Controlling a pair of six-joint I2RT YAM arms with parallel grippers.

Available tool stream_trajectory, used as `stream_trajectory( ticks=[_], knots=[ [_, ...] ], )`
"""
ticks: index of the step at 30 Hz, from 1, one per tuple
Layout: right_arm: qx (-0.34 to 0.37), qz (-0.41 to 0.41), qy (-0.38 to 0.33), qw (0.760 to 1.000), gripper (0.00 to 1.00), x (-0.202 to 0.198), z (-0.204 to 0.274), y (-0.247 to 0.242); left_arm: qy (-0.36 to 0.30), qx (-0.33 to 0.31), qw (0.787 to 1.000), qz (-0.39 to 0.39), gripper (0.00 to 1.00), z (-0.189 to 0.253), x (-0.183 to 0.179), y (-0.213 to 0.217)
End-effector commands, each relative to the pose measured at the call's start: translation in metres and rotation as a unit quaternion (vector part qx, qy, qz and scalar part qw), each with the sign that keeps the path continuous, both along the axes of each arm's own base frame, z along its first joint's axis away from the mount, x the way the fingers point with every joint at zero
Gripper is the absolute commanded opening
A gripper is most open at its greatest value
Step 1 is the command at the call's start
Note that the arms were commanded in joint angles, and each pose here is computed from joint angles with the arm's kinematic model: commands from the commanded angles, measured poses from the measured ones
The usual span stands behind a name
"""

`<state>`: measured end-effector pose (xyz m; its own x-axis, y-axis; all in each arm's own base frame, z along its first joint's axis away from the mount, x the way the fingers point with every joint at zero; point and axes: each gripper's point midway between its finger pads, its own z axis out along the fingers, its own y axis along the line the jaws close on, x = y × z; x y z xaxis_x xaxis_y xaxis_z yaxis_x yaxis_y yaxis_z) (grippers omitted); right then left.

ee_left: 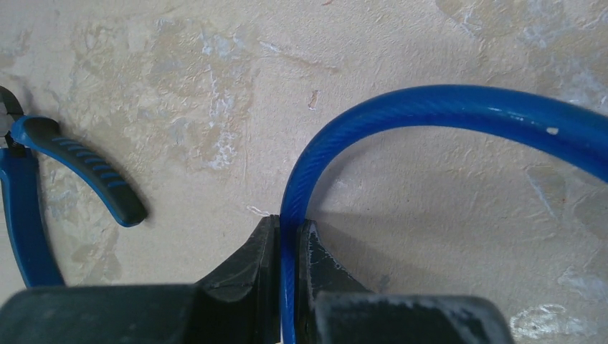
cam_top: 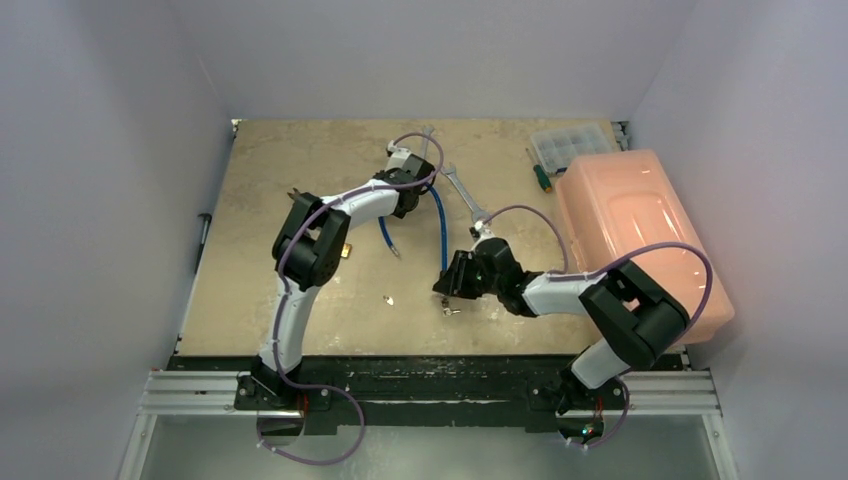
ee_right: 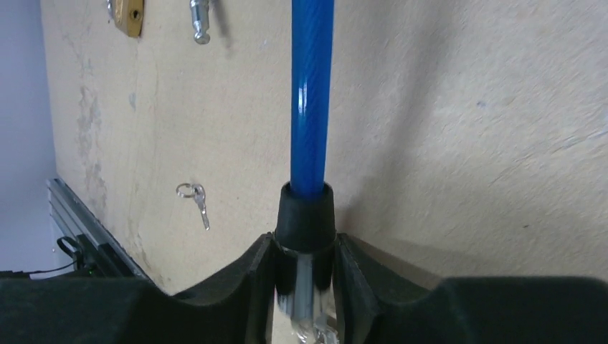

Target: Unlock with the key

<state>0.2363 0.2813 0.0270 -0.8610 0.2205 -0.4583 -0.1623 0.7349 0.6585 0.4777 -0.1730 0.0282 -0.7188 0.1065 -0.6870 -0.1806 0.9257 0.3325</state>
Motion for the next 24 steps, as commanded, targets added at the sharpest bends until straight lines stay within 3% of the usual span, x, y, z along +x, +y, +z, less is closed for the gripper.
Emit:
stream_trajectory(
  ticks=[1,4,8,15,20,24],
  knots=[
    [-0.025,0.018,0.005,0.999,0.47,0.004,-0.005,-0.008,-0.010,0.033,0.999,0.030,0.05,-0.003,0.009,0.021],
    [-0.036,0.009,-0.009,0.999,0.64,0.017,0.008,-0.012,-0.008,0.036,0.999,0.032,0.06,-0.005,0.010,0.024],
    [-0.049,0.004,-0.024,0.999,0.74,0.023,0.024,-0.017,-0.007,0.034,0.999,0.040,0.07,-0.007,0.011,0.029],
    [-0.053,-0.007,-0.040,0.998,0.79,0.017,0.044,-0.029,-0.018,0.027,0.999,0.041,0.27,0.008,0.014,0.030],
    [-0.054,-0.023,-0.069,0.996,0.80,0.011,0.072,-0.044,-0.028,0.034,0.998,0.048,0.53,0.026,0.015,0.036],
    [-0.056,-0.035,-0.093,0.993,0.81,0.004,0.099,-0.057,-0.035,0.035,0.997,0.059,0.68,0.040,0.013,0.043]
  ],
)
